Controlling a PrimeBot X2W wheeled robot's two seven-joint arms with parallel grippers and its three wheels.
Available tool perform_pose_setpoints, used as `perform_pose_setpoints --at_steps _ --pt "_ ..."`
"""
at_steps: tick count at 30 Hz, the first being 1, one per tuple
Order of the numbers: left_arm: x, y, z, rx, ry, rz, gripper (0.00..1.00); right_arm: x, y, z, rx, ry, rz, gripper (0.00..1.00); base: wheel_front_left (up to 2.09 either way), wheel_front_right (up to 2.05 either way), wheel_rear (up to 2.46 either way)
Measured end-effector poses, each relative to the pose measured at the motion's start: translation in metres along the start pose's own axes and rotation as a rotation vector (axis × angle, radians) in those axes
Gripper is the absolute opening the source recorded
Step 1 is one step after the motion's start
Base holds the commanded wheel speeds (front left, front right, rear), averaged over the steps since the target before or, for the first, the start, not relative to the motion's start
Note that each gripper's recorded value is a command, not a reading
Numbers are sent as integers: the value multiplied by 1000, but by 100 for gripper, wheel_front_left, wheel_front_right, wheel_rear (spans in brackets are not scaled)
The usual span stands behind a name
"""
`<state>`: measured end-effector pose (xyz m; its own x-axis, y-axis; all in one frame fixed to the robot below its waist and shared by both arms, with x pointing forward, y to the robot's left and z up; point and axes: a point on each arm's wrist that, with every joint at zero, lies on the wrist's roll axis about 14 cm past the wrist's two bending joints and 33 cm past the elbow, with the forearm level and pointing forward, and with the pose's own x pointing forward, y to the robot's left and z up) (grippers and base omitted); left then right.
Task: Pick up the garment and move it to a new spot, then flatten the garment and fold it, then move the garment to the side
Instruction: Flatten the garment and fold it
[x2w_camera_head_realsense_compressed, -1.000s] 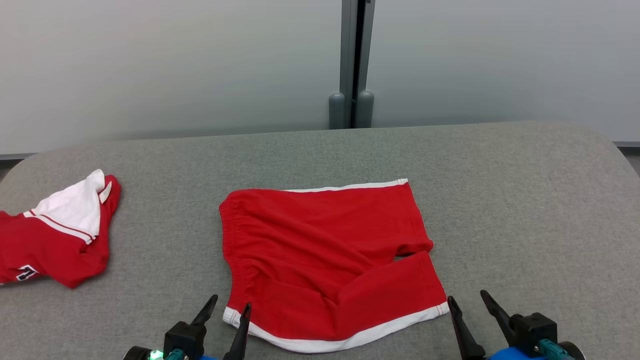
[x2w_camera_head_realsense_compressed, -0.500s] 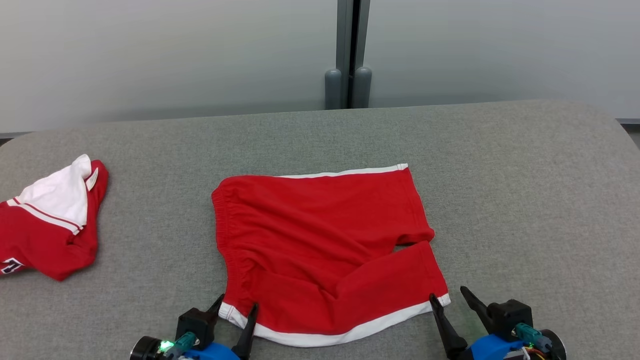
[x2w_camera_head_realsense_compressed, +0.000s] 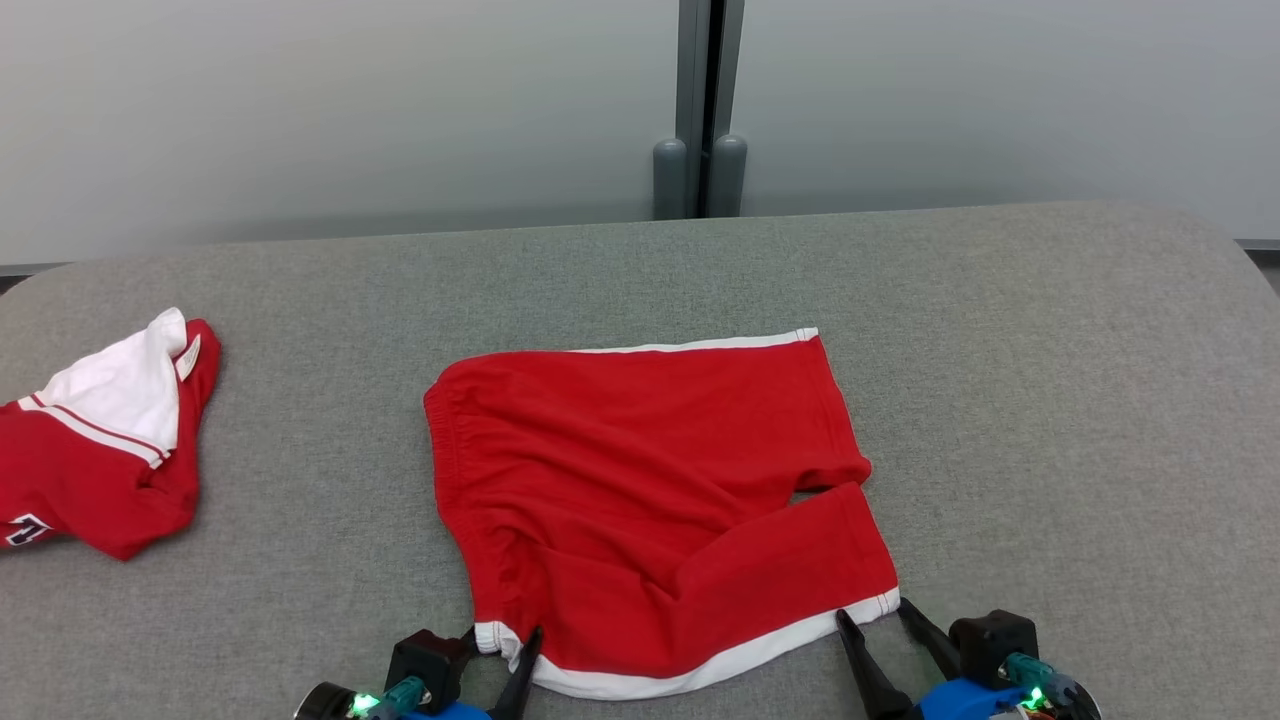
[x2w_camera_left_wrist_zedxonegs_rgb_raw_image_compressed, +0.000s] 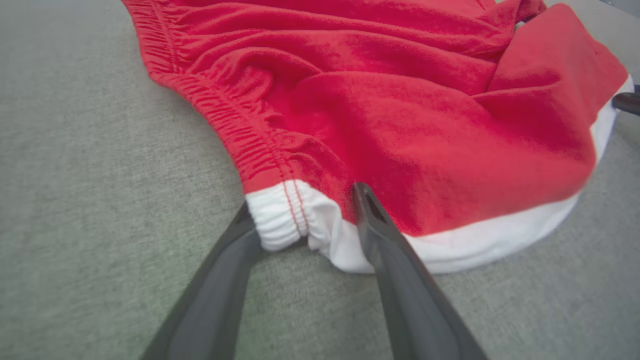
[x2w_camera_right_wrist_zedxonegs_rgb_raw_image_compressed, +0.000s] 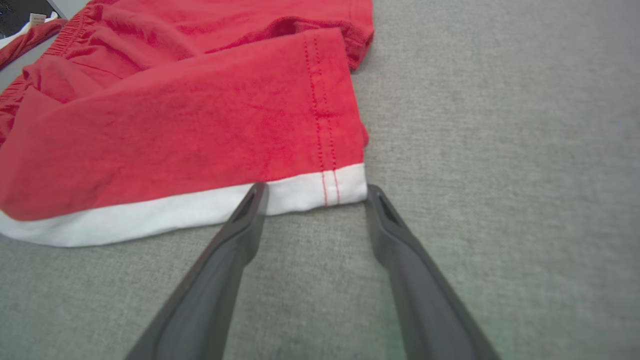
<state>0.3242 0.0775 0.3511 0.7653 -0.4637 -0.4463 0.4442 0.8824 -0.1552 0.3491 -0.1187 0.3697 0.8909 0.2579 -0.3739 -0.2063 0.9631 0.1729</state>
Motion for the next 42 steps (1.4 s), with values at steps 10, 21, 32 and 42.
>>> perform_pose_setpoints --at_steps 10,21,32,42 --pt "5 -5 26 -29 -78 -22 0 7 7 41 29 -128 23 0 0 0 0" --pt "23 -1 138 6 -372 -61 0 16 -8 134 12 -390 16 0 0 0 0" --pt "93 21 294 207 -587 -137 0 87 -34 283 -116 -628 19 0 0 0 0" --pt "137 28 418 292 -744 -168 0 138 -54 398 -150 -782 -10 0 0 0 0"
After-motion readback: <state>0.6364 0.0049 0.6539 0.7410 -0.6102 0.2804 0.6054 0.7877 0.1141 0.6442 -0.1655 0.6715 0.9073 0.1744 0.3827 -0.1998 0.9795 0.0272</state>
